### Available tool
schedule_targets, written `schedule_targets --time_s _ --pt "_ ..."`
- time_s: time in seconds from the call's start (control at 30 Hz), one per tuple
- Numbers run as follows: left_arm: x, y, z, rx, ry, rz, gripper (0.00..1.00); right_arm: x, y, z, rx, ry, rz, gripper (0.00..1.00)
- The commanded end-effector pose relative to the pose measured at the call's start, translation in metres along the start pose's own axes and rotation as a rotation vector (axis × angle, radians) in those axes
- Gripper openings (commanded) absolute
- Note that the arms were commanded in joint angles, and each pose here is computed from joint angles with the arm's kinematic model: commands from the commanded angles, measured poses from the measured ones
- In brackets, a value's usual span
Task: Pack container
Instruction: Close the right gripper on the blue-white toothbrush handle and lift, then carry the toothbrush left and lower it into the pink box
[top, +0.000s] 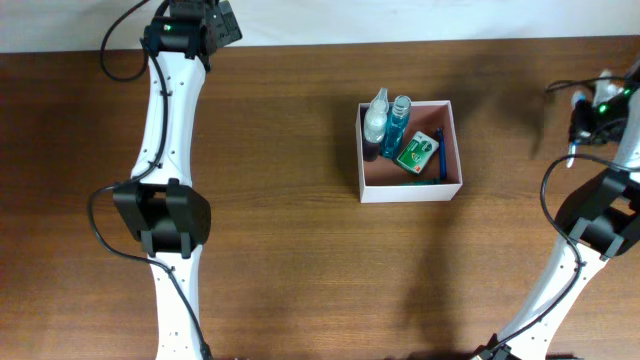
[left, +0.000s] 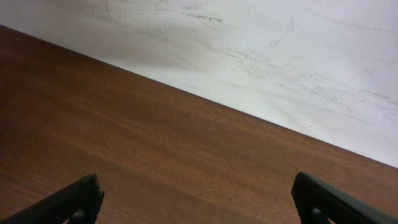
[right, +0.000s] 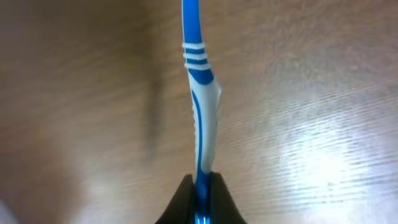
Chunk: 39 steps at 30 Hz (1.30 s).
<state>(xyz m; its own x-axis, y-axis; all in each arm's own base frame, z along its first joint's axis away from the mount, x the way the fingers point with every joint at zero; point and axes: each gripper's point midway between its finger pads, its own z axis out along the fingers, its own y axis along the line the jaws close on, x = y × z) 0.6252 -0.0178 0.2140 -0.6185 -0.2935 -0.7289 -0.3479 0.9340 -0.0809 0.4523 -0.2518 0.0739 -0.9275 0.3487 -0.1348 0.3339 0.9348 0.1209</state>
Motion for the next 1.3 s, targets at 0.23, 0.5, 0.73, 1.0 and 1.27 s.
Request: schedule_targets --time_s 0.23,0.5,0.73,1.0,1.27 --pt "-0.001 -0.001 0.001 0.004 -0.002 -0.010 0.99 -0.016 0.096 -0.122 -0.235 -0.223 0.073 0.04" --pt "-0.001 -0.001 0.001 0.004 -0.002 -0.010 0.99 0.001 0.164 -0.169 -0.263 -0.273 -0.037 0.04" --pt "-0.001 -0.001 0.001 0.004 -0.002 -0.010 0.99 0.034 0.192 -0.162 -0.222 -0.160 -0.062 0.04" --pt "-0.001 -0.001 0.001 0.004 -0.002 -0.010 0.99 0.095 0.225 -0.099 -0.250 0.155 -0.087 0.04" --pt "-0.001 -0.001 0.001 0.004 -0.002 -0.010 0.99 0.115 0.264 -0.083 -0.320 0.230 -0.142 0.04"
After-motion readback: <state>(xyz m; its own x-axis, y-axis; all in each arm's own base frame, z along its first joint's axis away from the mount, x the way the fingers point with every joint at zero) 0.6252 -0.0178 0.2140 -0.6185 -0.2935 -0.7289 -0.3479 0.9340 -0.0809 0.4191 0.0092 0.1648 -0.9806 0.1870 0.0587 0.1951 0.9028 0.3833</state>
